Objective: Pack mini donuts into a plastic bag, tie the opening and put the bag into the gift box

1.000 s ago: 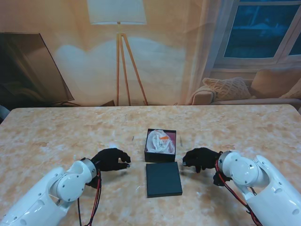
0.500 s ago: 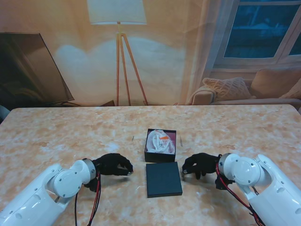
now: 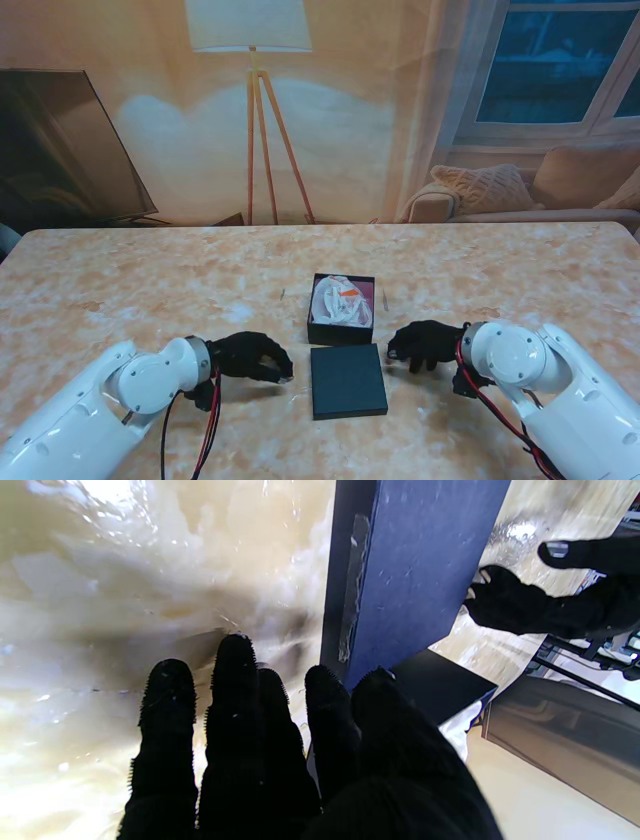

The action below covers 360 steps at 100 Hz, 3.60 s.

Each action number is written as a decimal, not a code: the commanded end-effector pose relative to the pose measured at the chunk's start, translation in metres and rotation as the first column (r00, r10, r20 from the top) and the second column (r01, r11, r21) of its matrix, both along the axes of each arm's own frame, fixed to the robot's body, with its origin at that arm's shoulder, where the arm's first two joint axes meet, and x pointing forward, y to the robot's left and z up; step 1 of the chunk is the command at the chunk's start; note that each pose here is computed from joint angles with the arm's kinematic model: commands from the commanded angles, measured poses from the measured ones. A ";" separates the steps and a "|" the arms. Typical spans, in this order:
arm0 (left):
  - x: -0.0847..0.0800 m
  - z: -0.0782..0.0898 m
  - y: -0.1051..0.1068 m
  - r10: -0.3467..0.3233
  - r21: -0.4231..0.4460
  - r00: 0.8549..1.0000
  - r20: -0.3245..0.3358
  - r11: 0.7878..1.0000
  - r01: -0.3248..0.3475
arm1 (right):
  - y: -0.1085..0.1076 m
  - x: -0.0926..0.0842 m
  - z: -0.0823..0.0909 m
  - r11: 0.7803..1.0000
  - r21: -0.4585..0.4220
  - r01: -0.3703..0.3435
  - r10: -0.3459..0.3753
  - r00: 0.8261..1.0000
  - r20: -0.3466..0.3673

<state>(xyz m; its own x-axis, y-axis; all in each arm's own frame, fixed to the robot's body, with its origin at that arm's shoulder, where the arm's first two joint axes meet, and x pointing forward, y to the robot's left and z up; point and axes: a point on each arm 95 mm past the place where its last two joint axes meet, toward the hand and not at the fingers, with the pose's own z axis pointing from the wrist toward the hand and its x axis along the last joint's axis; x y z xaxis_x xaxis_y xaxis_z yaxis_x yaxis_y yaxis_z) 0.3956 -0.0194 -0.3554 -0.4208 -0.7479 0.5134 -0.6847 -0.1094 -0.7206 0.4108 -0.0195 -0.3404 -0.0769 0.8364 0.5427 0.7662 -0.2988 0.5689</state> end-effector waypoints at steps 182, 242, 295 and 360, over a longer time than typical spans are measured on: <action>-0.014 -0.027 -0.022 -0.034 0.010 0.992 -0.119 0.999 0.036 | 0.005 0.000 -0.007 0.988 -0.072 -0.137 0.127 0.984 -0.121; -0.008 -0.024 -0.036 0.021 -0.036 0.996 -0.085 0.999 -0.024 | 0.007 0.000 -0.009 0.990 -0.069 -0.125 0.115 0.984 -0.134; -0.009 -0.022 -0.033 0.026 -0.046 0.996 -0.090 0.999 -0.030 | 0.003 -0.002 -0.007 0.984 -0.088 -0.155 0.139 0.977 -0.164; -0.011 -0.022 -0.040 0.070 -0.091 0.995 -0.073 0.993 -0.077 | 0.008 0.002 -0.010 0.988 -0.032 -0.152 0.146 0.978 -0.148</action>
<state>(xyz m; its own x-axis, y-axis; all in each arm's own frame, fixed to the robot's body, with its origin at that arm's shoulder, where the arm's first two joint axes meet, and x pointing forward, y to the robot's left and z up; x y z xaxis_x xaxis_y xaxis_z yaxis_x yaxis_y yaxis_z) 0.3924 -0.0539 -0.3710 -0.3371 -0.7296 0.5950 -0.7008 -0.2275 -0.6761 0.4177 -0.0173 -0.3461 -0.1238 0.8534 0.5064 0.8642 -0.1581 0.4777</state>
